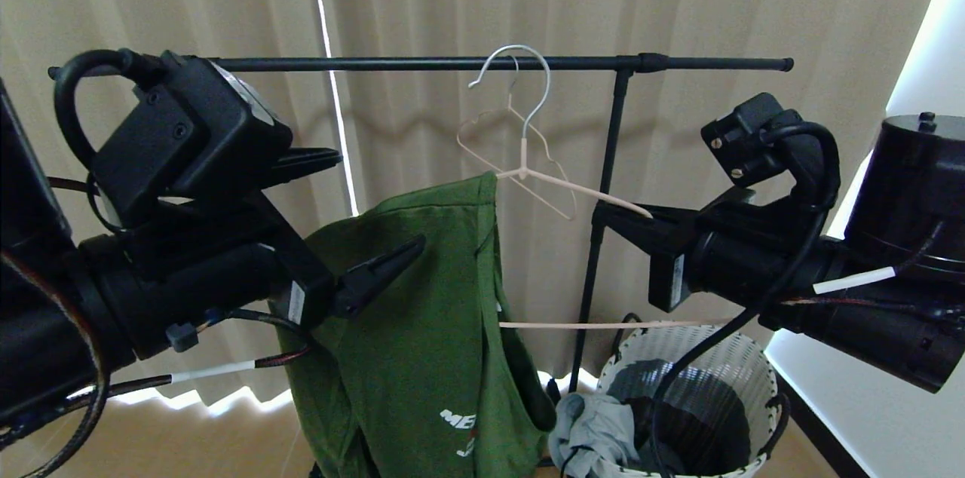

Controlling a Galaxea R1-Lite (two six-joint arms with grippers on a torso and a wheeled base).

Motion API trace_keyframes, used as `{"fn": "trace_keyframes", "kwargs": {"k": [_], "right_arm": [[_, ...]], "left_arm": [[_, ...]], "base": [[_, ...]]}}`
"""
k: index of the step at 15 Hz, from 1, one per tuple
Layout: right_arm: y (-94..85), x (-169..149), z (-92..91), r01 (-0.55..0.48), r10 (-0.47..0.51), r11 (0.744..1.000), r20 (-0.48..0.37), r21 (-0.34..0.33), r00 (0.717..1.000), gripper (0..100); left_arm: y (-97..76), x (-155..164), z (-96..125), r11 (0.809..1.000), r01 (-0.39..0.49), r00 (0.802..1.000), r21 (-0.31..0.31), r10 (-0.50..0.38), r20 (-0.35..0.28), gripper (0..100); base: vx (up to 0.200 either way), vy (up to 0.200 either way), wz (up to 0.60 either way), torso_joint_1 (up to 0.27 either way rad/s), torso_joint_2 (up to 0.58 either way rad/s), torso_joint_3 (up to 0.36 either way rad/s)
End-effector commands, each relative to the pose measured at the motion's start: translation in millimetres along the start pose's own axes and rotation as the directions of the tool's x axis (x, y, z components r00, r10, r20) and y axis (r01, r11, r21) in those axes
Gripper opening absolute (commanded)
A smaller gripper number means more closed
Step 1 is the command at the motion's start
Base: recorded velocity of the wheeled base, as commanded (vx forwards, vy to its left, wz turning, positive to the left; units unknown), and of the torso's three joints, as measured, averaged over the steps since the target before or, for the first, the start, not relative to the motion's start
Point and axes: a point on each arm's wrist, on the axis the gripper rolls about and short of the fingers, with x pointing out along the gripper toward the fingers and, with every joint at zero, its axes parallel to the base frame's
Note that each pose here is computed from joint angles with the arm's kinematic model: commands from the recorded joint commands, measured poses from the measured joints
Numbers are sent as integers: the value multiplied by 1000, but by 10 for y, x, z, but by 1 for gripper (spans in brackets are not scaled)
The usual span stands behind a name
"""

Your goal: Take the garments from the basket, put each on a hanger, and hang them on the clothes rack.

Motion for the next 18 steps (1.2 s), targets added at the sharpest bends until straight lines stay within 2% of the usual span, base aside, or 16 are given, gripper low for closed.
{"fn": "trace_keyframes", "kwargs": {"k": [1, 2, 3, 6, 12, 13, 18], "right_arm": [[1, -19, -44, 0, 1, 1000, 2, -25, 1000, 0], [1, -20, -44, 0, 0, 1000, 5, -31, 1000, 0], [4, -24, -37, -1, 2, 999, 10, -33, 1000, 0], [26, -7, -14, -43, 44, 998, 43, -35, 998, 0], [59, -41, -11, -78, 80, 996, 61, -37, 995, 0], [62, -50, -8, -79, 81, 996, 62, -36, 995, 0], [67, -46, -11, -82, 84, 996, 61, -36, 995, 0]], "left_arm": [[18, 29, -31, 998, 28, 1000, 62, -28, 4, 100], [36, 41, -36, 996, 27, 1000, 85, -28, 4, 100], [55, 127, -45, 989, 31, 1000, 142, -31, -4, 100], [41, 281, -74, 987, 51, 999, 149, -48, -23, 100], [25, 337, -115, 987, 61, 998, 148, -55, -42, 100], [32, 337, -119, 987, 58, 998, 147, -52, -43, 0], [34, 332, -122, 987, 57, 998, 149, -51, -44, 0]], "base": [[0, 0, 0, 0, 0, 0], [0, 0, 0, 0, 0, 0], [0, 0, 0, 0, 0, 0], [0, 0, 0, 0, 0, 0], [0, 0, 0, 0, 0, 0], [0, 0, 0, 0, 0, 0], [0, 0, 0, 0, 0, 0]]}}
